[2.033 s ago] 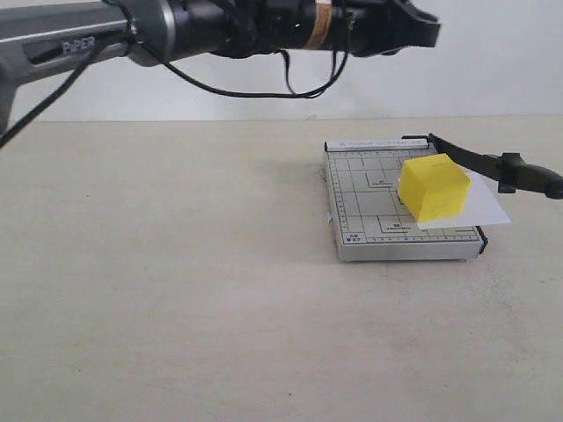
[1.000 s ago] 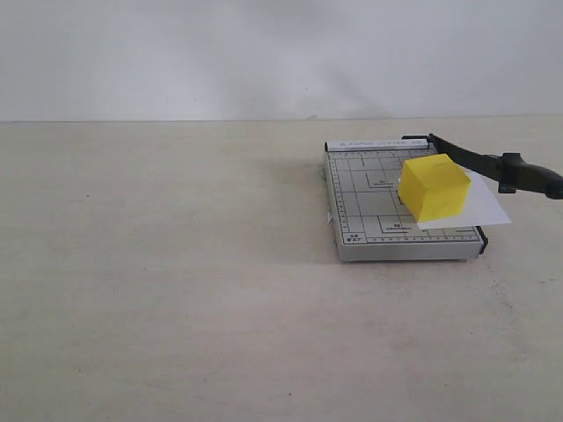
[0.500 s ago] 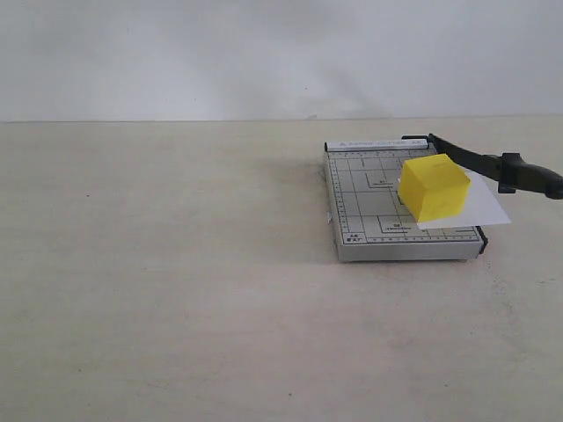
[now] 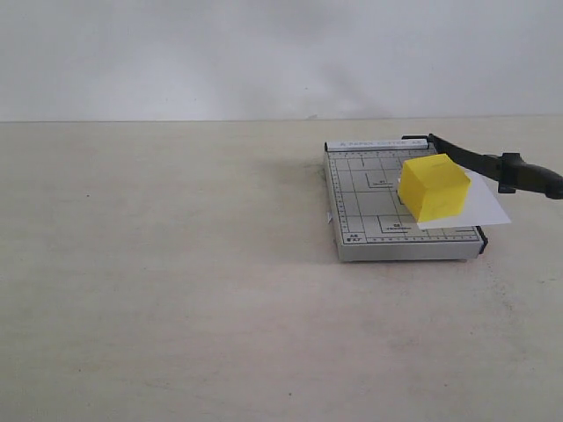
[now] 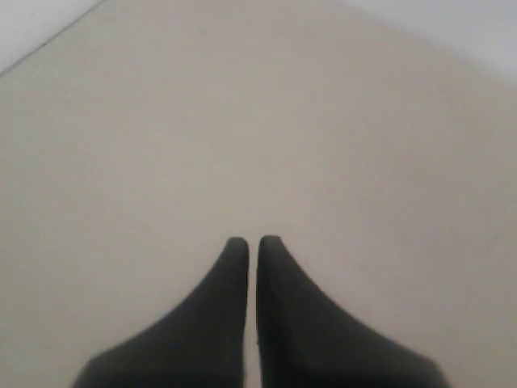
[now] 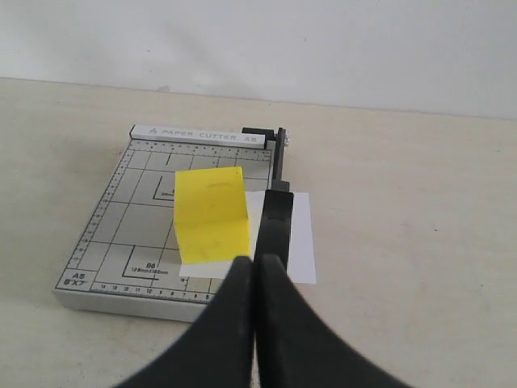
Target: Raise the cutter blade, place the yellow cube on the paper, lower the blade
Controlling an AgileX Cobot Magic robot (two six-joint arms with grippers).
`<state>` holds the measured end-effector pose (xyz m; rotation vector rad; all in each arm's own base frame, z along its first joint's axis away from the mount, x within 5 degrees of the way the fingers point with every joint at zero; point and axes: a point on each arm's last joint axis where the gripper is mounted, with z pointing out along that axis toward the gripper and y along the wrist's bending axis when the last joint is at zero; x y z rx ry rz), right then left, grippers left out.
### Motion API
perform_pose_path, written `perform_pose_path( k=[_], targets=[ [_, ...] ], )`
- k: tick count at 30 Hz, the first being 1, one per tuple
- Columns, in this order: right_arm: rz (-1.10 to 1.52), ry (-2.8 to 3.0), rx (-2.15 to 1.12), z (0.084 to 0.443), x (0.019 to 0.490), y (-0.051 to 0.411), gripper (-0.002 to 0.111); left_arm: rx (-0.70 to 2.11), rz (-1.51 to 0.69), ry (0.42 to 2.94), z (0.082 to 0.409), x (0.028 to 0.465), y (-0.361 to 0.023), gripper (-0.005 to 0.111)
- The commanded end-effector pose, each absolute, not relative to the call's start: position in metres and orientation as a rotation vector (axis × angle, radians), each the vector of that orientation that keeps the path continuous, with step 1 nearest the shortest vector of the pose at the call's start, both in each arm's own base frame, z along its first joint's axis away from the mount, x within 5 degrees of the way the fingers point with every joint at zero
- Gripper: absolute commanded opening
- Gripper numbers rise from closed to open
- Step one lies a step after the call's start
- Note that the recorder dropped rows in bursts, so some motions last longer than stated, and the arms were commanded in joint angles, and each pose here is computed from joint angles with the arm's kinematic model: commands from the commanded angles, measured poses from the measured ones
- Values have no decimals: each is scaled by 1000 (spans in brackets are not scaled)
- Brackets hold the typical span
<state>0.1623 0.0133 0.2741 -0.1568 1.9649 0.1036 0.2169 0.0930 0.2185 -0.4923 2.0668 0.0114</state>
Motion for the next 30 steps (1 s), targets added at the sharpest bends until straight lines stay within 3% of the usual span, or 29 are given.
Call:
perform_pose_path(
  k=[1, 8, 15, 18, 23, 30],
  targets=[
    [91, 1952, -167, 277, 162, 13, 0, -907, -258, 1765, 242, 216, 84, 4],
    [15, 1934, -257, 277, 163, 12, 3, -713, -111, 1844, 252, 176, 55, 4],
    [15, 1934, -257, 277, 163, 12, 46, -523, -46, 1899, 216, 125, 31, 4],
    [12, 1930, -244, 278, 164, 11, 56, -475, -19, 1928, 198, 111, 26, 4],
    [-20, 1940, -205, 274, 172, 8, 59, -384, -70, 2025, 168, 97, 13, 4],
    [-10, 2046, -187, 254, 189, 7, 59, -129, -39, 2034, 170, 98, 5, 4]
  ],
)
